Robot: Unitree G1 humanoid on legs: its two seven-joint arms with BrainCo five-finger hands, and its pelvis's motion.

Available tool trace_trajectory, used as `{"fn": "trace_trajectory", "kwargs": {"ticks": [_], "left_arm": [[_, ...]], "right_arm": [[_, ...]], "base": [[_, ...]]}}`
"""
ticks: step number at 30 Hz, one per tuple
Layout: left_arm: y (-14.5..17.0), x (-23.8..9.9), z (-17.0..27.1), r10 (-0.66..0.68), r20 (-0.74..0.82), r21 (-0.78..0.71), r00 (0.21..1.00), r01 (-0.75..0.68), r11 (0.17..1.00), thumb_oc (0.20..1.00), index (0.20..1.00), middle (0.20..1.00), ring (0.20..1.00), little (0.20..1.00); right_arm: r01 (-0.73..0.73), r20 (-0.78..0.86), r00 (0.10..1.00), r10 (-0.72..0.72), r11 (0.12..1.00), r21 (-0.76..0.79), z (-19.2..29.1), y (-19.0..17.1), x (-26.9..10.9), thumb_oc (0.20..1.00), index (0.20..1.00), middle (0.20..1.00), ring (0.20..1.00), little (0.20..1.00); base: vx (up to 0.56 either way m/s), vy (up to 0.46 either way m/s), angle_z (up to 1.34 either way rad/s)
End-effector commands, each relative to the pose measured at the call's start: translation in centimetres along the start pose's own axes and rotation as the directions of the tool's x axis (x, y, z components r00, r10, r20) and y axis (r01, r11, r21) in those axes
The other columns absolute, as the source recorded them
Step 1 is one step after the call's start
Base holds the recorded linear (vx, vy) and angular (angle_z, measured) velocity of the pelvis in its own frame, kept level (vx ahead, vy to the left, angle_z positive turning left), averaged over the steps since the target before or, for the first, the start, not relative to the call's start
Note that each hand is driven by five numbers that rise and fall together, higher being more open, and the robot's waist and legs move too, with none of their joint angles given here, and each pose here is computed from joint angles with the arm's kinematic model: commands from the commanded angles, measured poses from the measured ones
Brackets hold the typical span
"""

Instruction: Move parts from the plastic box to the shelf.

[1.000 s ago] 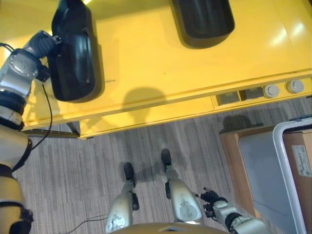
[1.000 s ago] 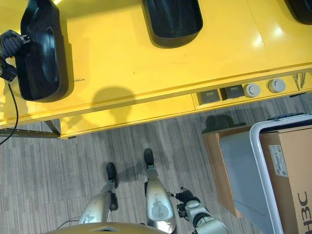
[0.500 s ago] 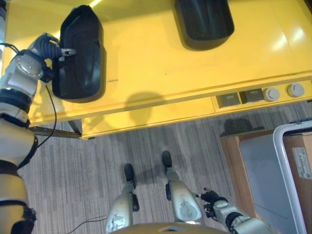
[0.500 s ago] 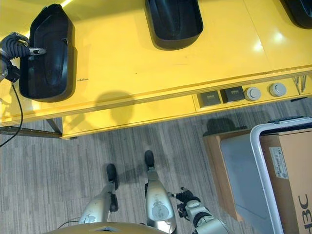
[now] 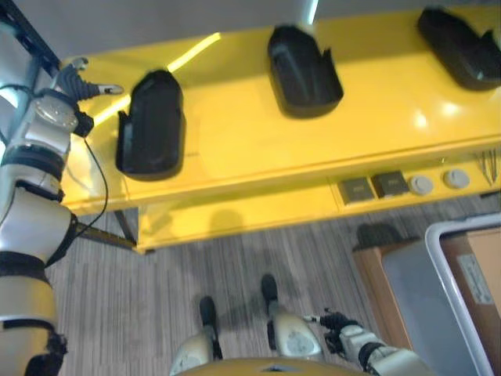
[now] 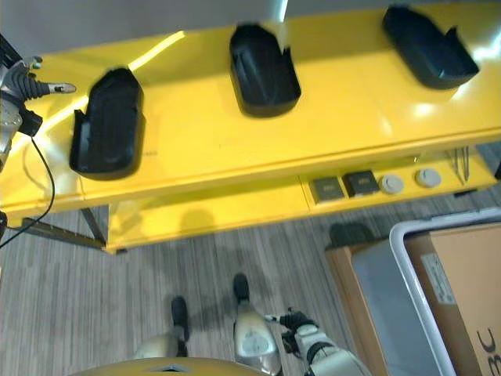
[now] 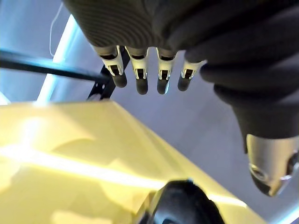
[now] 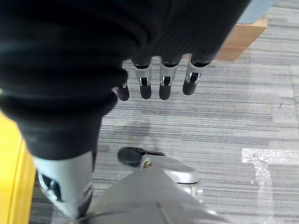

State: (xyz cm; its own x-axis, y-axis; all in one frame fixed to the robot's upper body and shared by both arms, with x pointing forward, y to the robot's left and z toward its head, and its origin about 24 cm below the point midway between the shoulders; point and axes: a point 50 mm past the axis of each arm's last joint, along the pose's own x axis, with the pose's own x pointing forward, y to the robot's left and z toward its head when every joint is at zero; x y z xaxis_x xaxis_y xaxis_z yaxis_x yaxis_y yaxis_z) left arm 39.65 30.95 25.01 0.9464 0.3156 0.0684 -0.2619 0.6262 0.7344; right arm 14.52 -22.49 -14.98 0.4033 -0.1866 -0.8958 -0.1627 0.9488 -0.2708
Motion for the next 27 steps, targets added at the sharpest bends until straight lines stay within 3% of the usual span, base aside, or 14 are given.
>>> {"fn": "trace_trajectory", "kwargs": {"ticks": [1,2,5,6,7,9,14,20,27], "left_arm": [[3.2,0.1,1.0,0.133,-0.019,-0.022,0.991,-0.133,0.991,1.000,1.000,1.000,1.000,1.000],[3.6,0.1,3.0,0.178,0.063,-0.064,0.982,-0.174,0.983,1.000,1.000,1.000,1.000,1.000],[-0.7,-2.2,5.0,0.178,0.362,-0.255,0.915,-0.086,0.963,1.000,1.000,1.000,1.000,1.000],[-2.0,-3.4,4.5,0.153,0.422,-0.277,0.894,-0.034,0.960,0.749,0.749,0.749,0.749,0.749],[-2.9,-4.8,2.9,0.114,0.445,-0.294,0.888,0.025,0.955,0.200,0.200,0.200,0.200,0.200],[-6.6,-8.2,0.8,0.085,0.469,-0.470,0.879,0.166,0.867,0.200,0.200,0.200,0.200,0.200],[-12.0,-15.2,-3.5,-0.019,0.431,-0.649,0.902,0.325,0.688,0.200,0.200,0.200,0.200,0.200],[-13.8,-17.7,-4.7,-0.106,0.424,-0.634,0.900,0.378,0.675,0.200,0.200,0.200,0.200,0.200],[-15.7,-17.8,-6.1,-0.189,0.369,-0.607,0.910,0.390,0.693,0.200,0.200,0.200,0.200,0.200]], "right_arm": [[-0.039,-0.128,0.991,0.036,0.999,-0.017,-3.7,0.7,-0.4,1.000,1.000,1.000,1.000,1.000],[-0.035,-0.129,0.991,0.034,0.999,-0.007,-3.8,0.8,-0.4,1.000,1.000,1.000,1.000,1.000],[-0.008,-0.116,0.993,0.011,1.000,0.030,-3.9,0.6,-0.5,1.000,1.000,1.000,1.000,1.000],[-0.008,-0.114,0.993,0.012,0.999,0.038,-4.0,0.7,-0.5,1.000,1.000,1.000,1.000,1.000],[-0.007,-0.131,0.991,0.012,0.999,0.039,-4.7,0.6,-0.6,1.000,1.000,1.000,1.000,1.000],[-0.013,-0.162,0.987,0.020,0.999,0.044,-5.7,1.0,-0.8,1.000,1.000,1.000,1.000,1.000],[-0.003,-0.194,0.981,0.022,0.995,0.099,-7.2,1.9,-1.2,1.000,1.000,1.000,1.000,1.000],[-0.020,-0.143,0.989,0.031,0.997,0.079,-6.1,2.6,-1.0,1.000,1.000,1.000,1.000,1.000],[-0.020,-0.128,0.991,0.030,0.997,0.081,-6.0,2.9,-1.0,1.000,1.000,1.000,1.000,1.000]], "base": [[0.05,0.011,0.05],[0.02,0.003,0.05],[0.01,0.026,0.18],[0.02,0.025,0.06],[0.00,0.000,0.00],[-0.01,0.027,0.03],[0.00,0.022,0.13],[-0.02,0.003,0.07],[-0.01,0.001,-0.03]]}}
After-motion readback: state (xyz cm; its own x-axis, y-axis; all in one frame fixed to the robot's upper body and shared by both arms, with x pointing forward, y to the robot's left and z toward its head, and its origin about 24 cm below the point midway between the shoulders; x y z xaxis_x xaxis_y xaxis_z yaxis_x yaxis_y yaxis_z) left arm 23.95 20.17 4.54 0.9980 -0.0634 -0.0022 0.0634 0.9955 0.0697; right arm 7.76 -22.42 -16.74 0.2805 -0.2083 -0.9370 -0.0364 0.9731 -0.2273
